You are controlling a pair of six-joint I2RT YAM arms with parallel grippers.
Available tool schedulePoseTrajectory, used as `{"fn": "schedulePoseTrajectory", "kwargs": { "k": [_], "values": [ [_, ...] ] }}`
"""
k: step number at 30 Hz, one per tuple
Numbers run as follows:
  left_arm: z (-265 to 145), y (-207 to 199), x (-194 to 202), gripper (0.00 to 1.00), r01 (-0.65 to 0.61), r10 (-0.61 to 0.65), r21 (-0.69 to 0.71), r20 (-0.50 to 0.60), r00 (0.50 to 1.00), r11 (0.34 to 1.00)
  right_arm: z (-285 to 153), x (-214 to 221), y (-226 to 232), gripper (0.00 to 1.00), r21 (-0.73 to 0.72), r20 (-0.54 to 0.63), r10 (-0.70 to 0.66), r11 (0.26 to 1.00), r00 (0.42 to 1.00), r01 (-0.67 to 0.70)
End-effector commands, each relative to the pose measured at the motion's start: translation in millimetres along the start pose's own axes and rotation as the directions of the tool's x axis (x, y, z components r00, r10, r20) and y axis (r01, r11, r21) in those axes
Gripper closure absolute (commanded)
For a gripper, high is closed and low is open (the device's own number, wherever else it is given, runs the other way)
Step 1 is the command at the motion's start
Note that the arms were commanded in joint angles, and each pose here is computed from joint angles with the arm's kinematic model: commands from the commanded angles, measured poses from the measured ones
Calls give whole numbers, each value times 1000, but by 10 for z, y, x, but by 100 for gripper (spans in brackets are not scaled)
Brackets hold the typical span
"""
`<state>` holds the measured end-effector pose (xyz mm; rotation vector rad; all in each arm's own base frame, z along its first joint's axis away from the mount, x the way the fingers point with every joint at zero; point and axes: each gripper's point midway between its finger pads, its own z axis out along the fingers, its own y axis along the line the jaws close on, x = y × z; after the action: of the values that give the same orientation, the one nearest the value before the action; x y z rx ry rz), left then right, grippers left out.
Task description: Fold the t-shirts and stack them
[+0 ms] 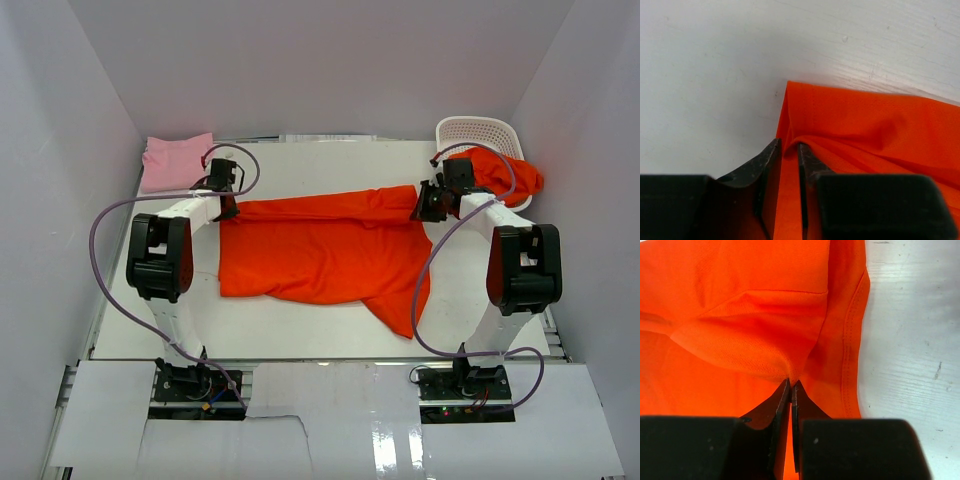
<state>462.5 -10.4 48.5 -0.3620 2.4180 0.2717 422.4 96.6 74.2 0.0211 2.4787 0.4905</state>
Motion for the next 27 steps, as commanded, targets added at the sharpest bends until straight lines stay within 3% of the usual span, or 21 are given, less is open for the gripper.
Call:
{"fn": "schedulePoseTrajectory", "kwargs": {
  "k": [1, 6, 7, 8, 9, 12, 21, 27],
  "values": [
    [-268, 7, -234, 68, 28, -29, 20, 80, 996, 999, -50, -72, -105, 92, 61, 16, -8, 998, 1000, 7],
    [-293, -8, -116, 60, 26, -27, 30, 61, 998, 999, -12, 15, -165, 91, 90, -45, 6, 996, 999, -2],
    [-301, -11, -110, 58, 26, -28, 31, 61, 998, 999, 6, 36, -172, 86, 91, -59, 10, 996, 998, -5],
    [-304, -9, -101, 53, 24, -26, 29, 61, 998, 999, 2, 19, -165, 76, 89, -58, 10, 996, 998, -5],
    [-311, -5, -104, 50, 26, -28, 28, 63, 998, 999, -3, 19, -160, 53, 87, -58, 10, 996, 998, -5],
    [-338, 15, -127, 45, 27, -28, 19, 72, 997, 999, -45, -24, -144, 33, 86, -36, 3, 996, 999, 0],
    [-472, 73, -531, 40, 53, -50, -13, 166, 985, 998, -158, -592, 25, 25, 59, 62, -22, 998, 998, 18],
    [-330, -50, -590, 36, 62, -67, 43, 144, 987, 997, -34, -815, 86, 24, 21, 74, -17, 1000, 997, 15]
  ]
}}
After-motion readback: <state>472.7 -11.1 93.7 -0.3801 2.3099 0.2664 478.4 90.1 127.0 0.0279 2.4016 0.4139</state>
